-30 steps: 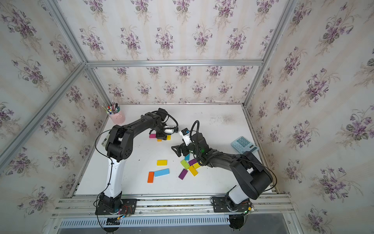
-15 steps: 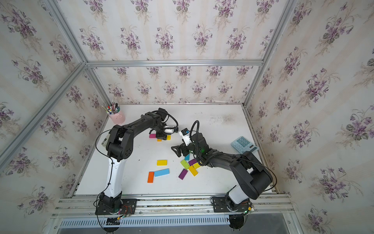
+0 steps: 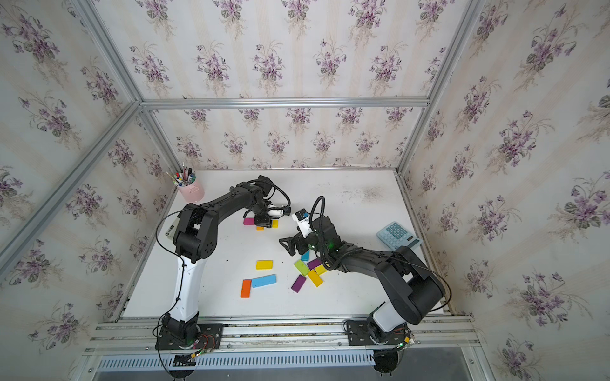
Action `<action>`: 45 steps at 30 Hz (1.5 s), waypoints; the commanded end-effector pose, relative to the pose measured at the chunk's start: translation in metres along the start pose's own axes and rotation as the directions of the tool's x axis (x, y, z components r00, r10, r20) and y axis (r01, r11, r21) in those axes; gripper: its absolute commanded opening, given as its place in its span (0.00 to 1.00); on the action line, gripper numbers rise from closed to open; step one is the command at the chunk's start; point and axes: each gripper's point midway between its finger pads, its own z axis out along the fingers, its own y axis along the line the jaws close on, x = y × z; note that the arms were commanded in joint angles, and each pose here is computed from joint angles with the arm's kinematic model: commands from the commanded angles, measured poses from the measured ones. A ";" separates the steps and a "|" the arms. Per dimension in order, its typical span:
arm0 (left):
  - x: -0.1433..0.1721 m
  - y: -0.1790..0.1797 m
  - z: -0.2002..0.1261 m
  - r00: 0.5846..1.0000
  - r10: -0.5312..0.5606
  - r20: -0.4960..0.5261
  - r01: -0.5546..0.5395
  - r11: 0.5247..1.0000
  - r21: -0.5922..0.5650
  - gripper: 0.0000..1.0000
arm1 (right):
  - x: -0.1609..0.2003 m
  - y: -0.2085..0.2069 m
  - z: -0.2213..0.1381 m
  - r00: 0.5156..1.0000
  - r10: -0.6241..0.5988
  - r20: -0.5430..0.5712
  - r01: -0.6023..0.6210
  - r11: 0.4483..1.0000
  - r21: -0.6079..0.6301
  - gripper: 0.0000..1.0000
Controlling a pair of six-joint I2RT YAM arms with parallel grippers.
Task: Assemble the letter t with building blocks
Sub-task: Assemble the building block at the center of the board.
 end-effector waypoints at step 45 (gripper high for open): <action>-0.007 0.003 -0.013 1.000 0.008 0.007 -0.007 0.999 -0.049 0.59 | -0.002 0.003 0.002 1.000 -0.011 -0.006 0.011 1.000 -0.014 1.00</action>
